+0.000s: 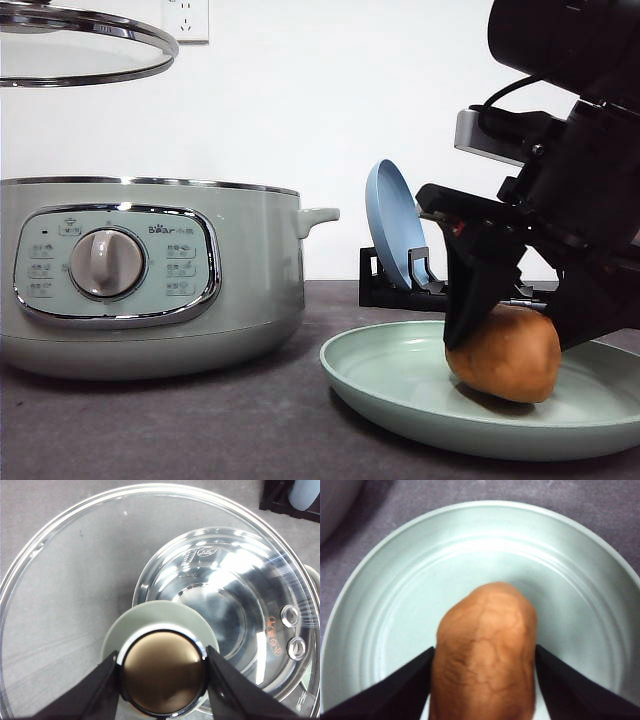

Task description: Transfer potato from steamer to green plate

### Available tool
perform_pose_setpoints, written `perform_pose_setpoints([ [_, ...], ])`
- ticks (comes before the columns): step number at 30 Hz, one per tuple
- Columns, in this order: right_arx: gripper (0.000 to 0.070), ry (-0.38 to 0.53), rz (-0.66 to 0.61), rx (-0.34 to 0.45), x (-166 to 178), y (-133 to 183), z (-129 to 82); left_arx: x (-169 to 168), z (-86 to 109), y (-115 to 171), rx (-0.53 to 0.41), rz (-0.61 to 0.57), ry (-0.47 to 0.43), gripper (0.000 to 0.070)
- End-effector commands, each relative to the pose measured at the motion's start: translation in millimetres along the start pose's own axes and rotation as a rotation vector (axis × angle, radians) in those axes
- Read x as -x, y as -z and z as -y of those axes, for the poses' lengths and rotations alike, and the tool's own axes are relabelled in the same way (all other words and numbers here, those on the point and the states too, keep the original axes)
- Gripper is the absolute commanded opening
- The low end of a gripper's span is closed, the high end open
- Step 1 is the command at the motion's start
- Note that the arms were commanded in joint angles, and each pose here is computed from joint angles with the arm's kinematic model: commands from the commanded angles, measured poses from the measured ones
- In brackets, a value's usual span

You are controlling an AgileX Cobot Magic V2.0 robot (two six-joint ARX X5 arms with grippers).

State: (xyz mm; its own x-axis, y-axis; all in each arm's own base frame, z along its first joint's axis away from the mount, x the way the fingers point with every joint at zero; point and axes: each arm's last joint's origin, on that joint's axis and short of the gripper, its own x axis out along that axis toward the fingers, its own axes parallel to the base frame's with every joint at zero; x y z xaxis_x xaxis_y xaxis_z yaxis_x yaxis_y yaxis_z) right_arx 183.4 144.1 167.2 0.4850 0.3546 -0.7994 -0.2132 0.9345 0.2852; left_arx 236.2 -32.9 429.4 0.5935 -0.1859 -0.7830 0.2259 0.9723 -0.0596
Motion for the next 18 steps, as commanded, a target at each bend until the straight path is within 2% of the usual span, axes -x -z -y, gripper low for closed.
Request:
perform_pose_setpoints([
  [1, 0.0433, -0.008, 0.003, 0.0, -1, 0, -3, 9, 3.1, -6, -0.03, 0.069, 0.009, 0.0001],
  [9, 0.0547, -0.049, 0.112, 0.036, 24, -16, -7, 5, 19.4, -8, -0.082, 0.063, 0.054, 0.0001],
  [18, 0.055, -0.064, 0.306, 0.1, 86, -44, -14, -27, 44.5, -17, -0.155, -0.003, 0.118, 0.0001],
])
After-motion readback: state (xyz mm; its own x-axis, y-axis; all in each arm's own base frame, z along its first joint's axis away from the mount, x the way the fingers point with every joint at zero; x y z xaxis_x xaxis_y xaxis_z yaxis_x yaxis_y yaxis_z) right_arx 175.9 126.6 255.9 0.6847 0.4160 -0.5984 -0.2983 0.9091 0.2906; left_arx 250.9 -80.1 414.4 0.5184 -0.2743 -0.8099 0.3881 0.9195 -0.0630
